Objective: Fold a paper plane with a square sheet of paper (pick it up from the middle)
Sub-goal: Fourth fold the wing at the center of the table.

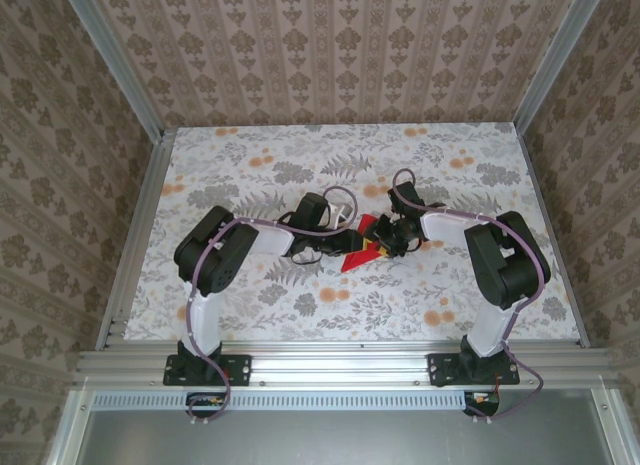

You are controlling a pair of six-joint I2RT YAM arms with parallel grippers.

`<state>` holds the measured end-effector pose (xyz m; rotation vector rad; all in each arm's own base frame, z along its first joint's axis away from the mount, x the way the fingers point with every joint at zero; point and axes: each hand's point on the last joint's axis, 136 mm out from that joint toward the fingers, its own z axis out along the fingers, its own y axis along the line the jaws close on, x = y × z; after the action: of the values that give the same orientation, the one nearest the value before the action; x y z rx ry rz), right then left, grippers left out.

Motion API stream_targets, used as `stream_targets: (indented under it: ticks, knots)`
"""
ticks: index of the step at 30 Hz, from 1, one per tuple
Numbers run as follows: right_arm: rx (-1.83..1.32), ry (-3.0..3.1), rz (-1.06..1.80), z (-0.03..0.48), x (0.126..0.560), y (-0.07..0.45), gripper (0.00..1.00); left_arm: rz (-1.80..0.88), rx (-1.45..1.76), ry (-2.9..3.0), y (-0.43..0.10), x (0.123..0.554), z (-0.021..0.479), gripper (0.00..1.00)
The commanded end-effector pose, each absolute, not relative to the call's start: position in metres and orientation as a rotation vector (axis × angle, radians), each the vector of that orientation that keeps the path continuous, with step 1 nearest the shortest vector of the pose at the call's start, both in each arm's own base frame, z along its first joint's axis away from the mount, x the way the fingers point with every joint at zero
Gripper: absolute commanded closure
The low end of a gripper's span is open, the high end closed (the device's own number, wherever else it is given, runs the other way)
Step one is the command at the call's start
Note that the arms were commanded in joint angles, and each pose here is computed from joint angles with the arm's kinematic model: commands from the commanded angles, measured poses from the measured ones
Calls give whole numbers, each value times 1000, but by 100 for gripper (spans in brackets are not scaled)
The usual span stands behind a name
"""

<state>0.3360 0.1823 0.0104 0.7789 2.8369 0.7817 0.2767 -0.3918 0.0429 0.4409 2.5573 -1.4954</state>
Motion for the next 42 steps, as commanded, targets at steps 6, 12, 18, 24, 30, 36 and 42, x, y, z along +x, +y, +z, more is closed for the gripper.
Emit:
stream_targets:
  ticks: [6,12,18,24,30,36,42]
  knots:
    - [985,3066,168,-65,262,113,53,-1516,457,2547,-396,277,32,75]
    - [992,3074,150,-67,259,112,52,-1543,421,2525,-391,280,41,78]
    - [995,3083,120,-68,255,109,52,-1551,414,2510,-388,281,54,71]
    - [997,3087,106,-69,255,108,52,-1518,361,2522,-368,277,58,69]
    - [998,3090,78,-68,255,105,52,-1504,332,2517,-356,271,63,68]
    - [1003,3089,51,-67,256,104,50,-1385,345,2570,-348,264,54,64]
    - [1000,3094,20,-67,257,104,47,-1262,384,2591,-353,264,48,63]
